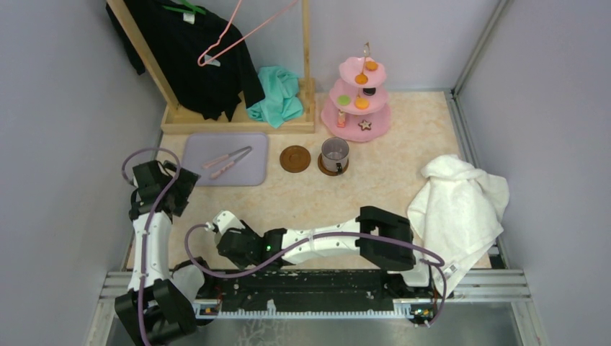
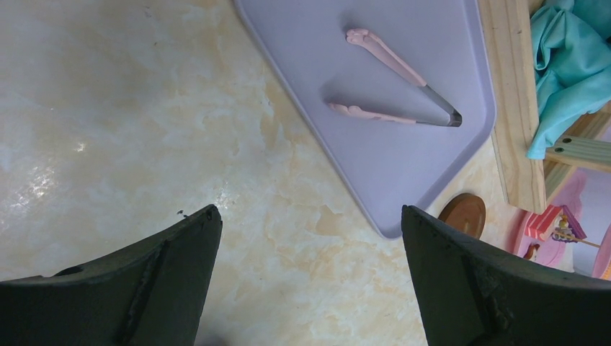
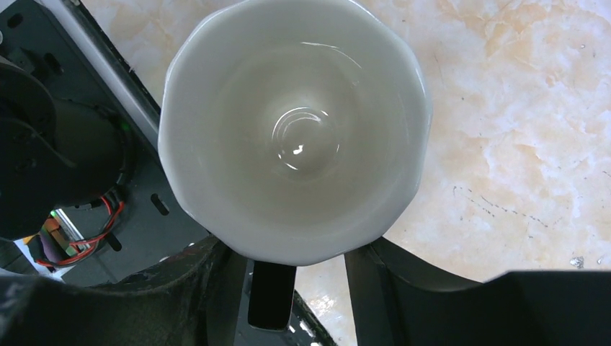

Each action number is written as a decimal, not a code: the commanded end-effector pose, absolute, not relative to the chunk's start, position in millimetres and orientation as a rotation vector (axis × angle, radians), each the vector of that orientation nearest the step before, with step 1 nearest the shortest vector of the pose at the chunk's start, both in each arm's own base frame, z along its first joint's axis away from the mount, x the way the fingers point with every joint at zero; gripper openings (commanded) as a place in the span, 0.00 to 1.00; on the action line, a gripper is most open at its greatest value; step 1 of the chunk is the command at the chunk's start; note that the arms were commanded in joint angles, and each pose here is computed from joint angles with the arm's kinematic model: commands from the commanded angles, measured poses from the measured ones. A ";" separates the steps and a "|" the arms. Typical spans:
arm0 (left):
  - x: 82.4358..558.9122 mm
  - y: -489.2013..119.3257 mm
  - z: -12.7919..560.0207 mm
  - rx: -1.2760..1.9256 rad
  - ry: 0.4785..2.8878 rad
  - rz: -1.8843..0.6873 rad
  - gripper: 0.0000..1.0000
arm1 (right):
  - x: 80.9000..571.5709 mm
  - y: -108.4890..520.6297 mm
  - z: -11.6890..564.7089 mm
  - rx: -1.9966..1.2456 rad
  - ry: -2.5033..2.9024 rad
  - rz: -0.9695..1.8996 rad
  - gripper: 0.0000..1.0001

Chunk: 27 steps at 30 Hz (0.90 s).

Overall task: Serve the afternoon tea
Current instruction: Pick up the cup at the center of the board.

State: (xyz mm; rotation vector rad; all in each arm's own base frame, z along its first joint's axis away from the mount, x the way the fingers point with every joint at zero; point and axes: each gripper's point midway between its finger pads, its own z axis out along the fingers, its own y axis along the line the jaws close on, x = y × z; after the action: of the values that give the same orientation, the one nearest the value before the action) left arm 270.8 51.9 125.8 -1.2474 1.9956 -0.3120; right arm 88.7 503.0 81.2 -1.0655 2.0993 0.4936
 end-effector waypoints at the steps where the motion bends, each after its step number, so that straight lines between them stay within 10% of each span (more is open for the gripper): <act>1: 272.3 53.2 130.5 -1.231 1.975 -0.325 0.99 | 91.6 519.1 88.4 -1.052 2.077 0.555 0.50; 27: 269.9 51.9 122.4 -1.238 1.987 -0.331 0.99 | 94.6 520.8 73.8 -1.057 2.091 0.575 0.33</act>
State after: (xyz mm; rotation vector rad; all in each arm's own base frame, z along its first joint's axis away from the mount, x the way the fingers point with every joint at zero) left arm 267.8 50.7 119.0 -1.2579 2.0081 -0.3169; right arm 88.8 503.0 53.8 -1.1137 2.1427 0.4844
